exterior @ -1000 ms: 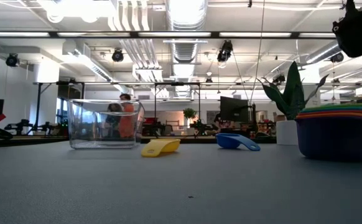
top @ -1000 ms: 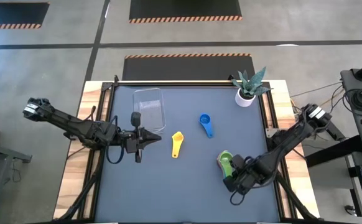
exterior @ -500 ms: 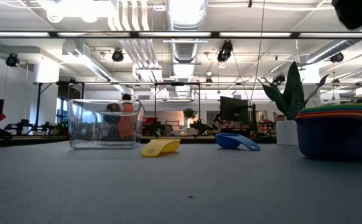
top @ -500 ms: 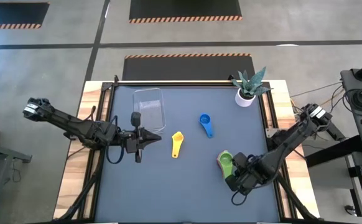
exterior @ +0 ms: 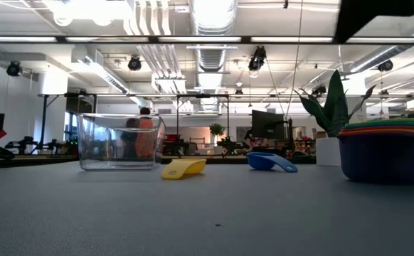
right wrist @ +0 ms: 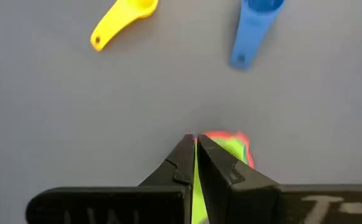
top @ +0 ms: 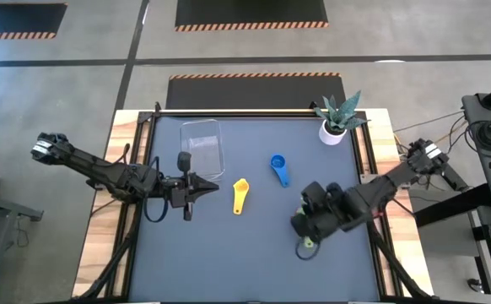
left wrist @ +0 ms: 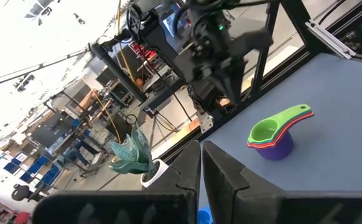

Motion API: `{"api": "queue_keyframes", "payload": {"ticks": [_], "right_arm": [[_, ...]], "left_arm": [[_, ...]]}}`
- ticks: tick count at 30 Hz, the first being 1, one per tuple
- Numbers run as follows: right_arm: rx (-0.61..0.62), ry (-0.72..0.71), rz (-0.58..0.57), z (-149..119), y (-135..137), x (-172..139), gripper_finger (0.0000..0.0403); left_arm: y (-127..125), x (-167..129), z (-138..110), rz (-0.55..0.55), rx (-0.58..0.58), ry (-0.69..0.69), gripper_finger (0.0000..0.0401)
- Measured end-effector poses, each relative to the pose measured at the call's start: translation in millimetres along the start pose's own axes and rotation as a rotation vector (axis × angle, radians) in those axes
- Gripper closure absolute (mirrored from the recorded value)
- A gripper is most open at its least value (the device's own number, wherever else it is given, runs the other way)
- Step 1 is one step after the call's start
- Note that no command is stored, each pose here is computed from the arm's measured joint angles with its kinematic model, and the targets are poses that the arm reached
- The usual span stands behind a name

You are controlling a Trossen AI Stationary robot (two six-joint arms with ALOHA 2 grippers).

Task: Nest measuring cups in basket
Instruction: Stack the blue measuring cup on top of the green measuring cup

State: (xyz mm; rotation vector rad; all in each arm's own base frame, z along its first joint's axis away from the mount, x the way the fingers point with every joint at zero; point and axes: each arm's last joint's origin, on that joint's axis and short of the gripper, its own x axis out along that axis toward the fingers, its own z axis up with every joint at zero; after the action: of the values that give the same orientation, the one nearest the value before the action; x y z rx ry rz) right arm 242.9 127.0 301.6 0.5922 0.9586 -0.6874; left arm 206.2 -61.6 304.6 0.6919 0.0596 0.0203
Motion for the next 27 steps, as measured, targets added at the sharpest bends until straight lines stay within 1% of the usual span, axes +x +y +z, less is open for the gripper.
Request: {"api": "queue_keyframes", "payload": {"ticks": [5,12,19,23,25,27], "right_arm": [[0.003,-0.031,-0.025,30.5,-7.1,20.0,0.0394],[0.077,-0.058,-0.09,69.0,-27.7,47.3,0.0394],[0.101,-0.082,-0.123,94.2,-43.1,58.3,0.0392],[0.116,-0.08,-0.136,99.3,-48.1,66.3,0.0366],[0.119,-0.05,-0.145,98.4,-49.8,73.6,0.0342],[0.153,-0.028,-0.145,97.7,-49.7,82.2,0.0312]], "left_arm": [[0.1,0.0,0.2,0.001,0.009,-0.001,0.0401],[0.6,-0.7,0.5,0.003,0.014,-0.004,0.0401],[3.6,-5.7,1.0,0.003,0.013,-0.004,0.0401],[4.8,-7.4,1.3,0.005,0.005,-0.006,0.0401],[4.9,-7.5,1.3,0.005,0.004,-0.006,0.0401],[4.8,-7.6,1.3,0.005,0.003,-0.006,0.0401]]}}
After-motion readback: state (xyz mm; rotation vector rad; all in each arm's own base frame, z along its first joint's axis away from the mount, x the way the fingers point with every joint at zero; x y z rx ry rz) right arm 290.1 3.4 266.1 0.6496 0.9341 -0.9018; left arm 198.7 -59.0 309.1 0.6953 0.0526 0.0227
